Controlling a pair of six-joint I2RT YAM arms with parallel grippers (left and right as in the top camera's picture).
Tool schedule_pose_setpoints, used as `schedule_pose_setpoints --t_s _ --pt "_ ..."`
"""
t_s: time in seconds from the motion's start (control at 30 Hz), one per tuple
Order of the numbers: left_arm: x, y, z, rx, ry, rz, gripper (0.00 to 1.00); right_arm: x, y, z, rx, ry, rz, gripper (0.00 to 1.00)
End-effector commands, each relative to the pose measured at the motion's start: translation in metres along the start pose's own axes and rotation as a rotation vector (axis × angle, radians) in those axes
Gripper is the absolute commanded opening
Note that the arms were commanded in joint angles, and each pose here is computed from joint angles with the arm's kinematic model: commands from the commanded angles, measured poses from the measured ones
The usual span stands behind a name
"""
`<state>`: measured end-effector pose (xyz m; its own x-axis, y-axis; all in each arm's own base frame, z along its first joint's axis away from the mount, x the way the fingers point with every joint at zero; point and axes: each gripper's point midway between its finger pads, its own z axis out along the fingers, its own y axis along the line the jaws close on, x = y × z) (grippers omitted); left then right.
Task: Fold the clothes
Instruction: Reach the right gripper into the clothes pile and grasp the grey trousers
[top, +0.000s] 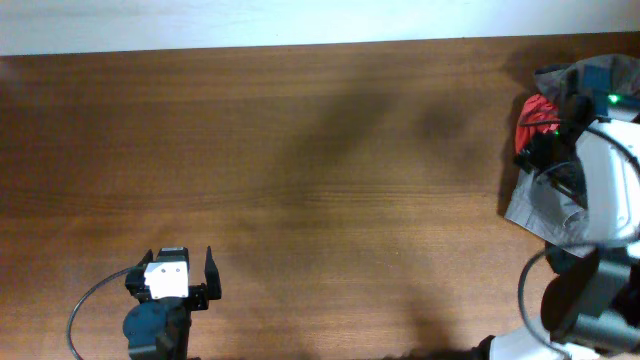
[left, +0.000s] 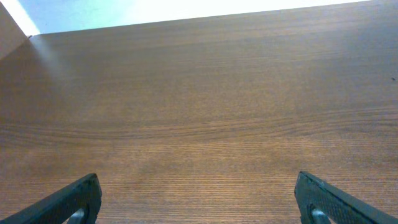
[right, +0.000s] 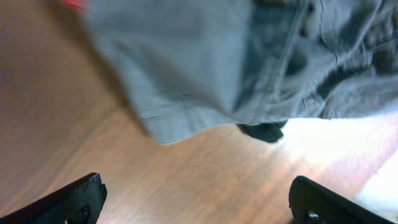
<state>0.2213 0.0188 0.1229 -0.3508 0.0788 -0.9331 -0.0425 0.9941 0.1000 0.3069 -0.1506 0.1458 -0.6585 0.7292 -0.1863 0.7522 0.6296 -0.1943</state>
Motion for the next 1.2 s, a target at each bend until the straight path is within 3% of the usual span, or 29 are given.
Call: schedule_pose_setpoints --t_s 0.0,0.17,0.4,0.57,1.17 --pt "0.001 0.000 0.001 -0.003 -0.003 0.018 0.99 -0.009 -0.006 0.022 0.012 0.050 0.046 0.99" --pt "0.001 0.000 0.001 -0.003 -0.003 0.018 0.99 -0.025 -0.012 0.042 0.041 0.036 0.064 0.99" --pt "0.001 0.000 0.001 -0.003 -0.003 0.018 0.99 -0.031 0.017 0.068 -0.112 0.068 0.048 0.96" --pt "0.001 0.000 0.001 -0.003 -0.003 0.018 0.99 -0.020 0.013 0.084 -0.088 0.114 0.053 0.91" --pt "0.001 0.000 0.001 -0.003 -0.003 0.018 0.99 0.005 -0.031 0.092 0.050 0.213 0.046 0.91"
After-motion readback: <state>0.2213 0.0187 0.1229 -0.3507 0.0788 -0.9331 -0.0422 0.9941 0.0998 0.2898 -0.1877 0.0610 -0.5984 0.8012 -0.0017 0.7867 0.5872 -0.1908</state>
